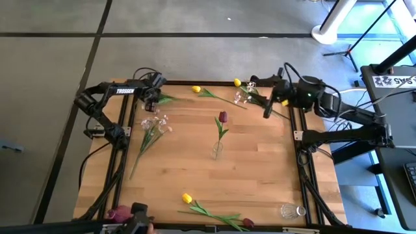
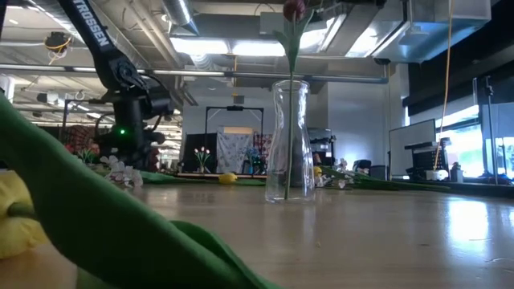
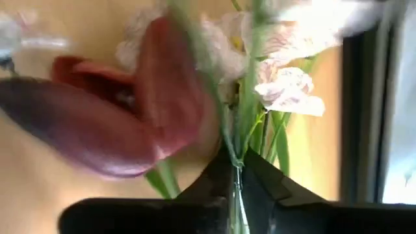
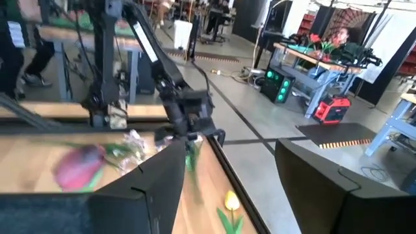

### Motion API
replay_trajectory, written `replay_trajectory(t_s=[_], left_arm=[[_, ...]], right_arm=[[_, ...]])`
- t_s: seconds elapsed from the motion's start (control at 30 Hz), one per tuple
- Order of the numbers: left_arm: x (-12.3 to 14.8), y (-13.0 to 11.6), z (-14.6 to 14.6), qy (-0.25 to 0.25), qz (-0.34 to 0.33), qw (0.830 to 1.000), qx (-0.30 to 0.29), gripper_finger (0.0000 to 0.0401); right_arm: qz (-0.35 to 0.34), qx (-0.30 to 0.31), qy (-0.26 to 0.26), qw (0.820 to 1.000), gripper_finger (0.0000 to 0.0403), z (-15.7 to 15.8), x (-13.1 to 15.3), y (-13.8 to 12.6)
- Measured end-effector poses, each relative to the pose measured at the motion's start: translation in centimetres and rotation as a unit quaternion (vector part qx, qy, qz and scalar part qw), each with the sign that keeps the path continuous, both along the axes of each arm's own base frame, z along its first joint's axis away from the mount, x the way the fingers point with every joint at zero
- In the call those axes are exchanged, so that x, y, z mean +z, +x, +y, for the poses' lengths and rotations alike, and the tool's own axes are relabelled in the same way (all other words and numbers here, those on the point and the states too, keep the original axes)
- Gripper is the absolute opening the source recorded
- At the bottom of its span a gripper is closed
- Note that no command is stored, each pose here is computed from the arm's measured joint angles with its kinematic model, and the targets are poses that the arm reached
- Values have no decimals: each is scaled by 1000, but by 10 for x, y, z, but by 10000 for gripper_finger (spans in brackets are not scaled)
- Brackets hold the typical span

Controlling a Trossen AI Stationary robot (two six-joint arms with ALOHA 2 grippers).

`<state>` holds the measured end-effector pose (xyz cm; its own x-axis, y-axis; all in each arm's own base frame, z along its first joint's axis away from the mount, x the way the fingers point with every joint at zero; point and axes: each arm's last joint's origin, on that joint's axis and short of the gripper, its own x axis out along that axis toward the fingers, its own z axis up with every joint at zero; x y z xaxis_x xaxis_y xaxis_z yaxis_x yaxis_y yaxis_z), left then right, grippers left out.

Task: Sort flowers into vase by color
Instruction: Put the top red tulip into the top transparent vase

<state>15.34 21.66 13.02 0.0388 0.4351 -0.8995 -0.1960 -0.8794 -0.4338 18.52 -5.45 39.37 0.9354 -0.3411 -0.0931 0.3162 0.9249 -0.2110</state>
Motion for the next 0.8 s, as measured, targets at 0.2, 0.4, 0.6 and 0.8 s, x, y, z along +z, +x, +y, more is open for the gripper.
replay_trajectory(t_s=[0.2, 0.4, 0.6, 0.8], left_arm=[[24, 23, -13, 53, -27, 981, -183, 4], [45, 45, -33, 130, -10, 923, -361, 3], [47, 66, -47, 190, 42, 862, -469, 15], [41, 77, -57, 197, 58, 832, -515, 77]], right_arm=[[31, -12, -22, 999, 237, -12, -6, 5], [50, -29, -18, 998, 237, -19, -10, 2], [59, -37, -23, 997, 237, -21, -11, 1], [68, -36, -20, 997, 237, -20, -13, 1]])
